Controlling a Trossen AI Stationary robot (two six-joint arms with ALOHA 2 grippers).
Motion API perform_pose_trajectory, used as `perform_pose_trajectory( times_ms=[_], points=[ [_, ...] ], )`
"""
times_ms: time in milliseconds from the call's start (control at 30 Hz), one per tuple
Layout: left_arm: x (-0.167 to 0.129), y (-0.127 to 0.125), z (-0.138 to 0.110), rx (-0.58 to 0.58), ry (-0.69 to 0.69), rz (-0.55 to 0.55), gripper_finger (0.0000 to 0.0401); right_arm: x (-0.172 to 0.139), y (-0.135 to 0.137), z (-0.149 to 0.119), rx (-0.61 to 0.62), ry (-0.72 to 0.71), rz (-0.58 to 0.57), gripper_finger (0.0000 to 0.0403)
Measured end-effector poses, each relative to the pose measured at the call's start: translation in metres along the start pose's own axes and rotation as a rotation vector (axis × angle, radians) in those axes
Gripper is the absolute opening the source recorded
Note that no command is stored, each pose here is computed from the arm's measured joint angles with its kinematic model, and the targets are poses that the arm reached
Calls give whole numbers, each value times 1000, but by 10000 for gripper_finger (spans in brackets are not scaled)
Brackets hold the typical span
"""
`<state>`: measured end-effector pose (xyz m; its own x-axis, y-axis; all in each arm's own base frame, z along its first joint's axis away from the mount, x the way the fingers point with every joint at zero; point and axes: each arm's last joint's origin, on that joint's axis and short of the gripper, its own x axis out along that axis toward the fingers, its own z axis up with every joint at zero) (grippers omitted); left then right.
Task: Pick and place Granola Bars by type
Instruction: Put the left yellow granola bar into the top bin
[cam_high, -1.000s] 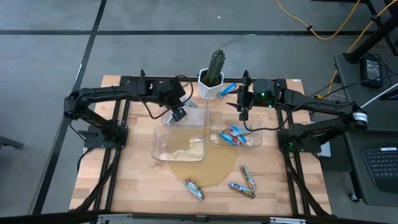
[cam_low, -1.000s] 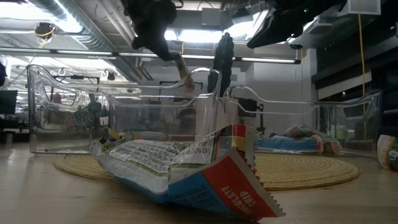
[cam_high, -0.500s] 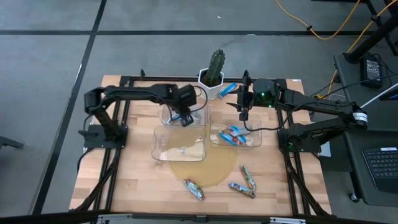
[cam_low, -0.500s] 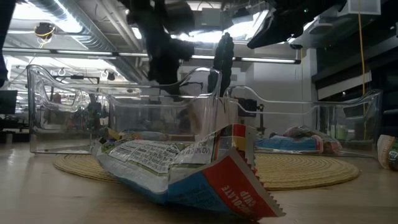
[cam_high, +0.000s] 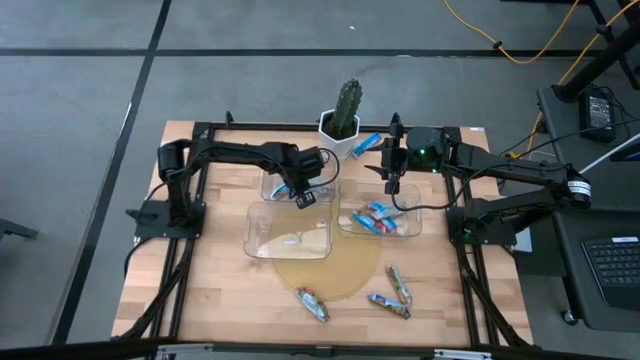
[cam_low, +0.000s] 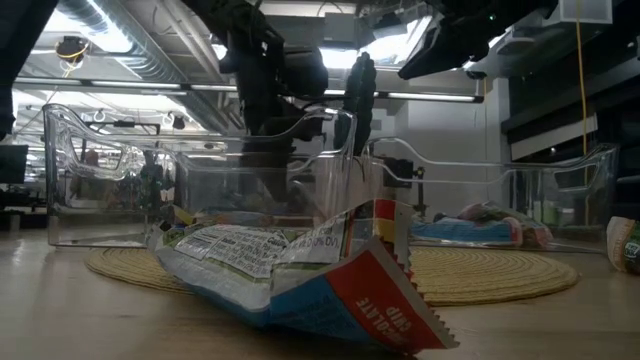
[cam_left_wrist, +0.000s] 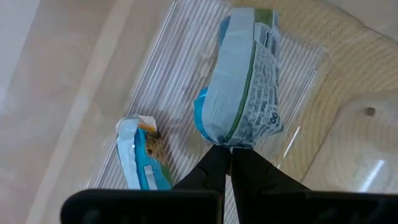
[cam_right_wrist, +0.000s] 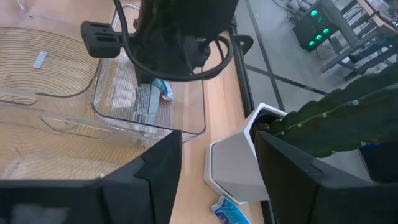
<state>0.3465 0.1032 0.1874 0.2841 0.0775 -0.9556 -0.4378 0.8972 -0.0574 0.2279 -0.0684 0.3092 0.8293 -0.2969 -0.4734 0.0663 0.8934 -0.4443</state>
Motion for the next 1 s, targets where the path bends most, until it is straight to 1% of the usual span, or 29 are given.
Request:
perform_pose_trajectory(
  times_ms=[333,567,833,1000],
  points=[
    [1,0,-2,-13,21,3,3,0,0,0,1,0,0,205],
    [1,0,-2,-15,23,-16,9,0,0,0,1,0,0,205],
    [1,0,-2,-27,24,-19,47,0,0,0,1,-1,0,205],
    [0,-1,-4,-26,47,-45,90,0,0,0,2,0,0,205]
  ],
)
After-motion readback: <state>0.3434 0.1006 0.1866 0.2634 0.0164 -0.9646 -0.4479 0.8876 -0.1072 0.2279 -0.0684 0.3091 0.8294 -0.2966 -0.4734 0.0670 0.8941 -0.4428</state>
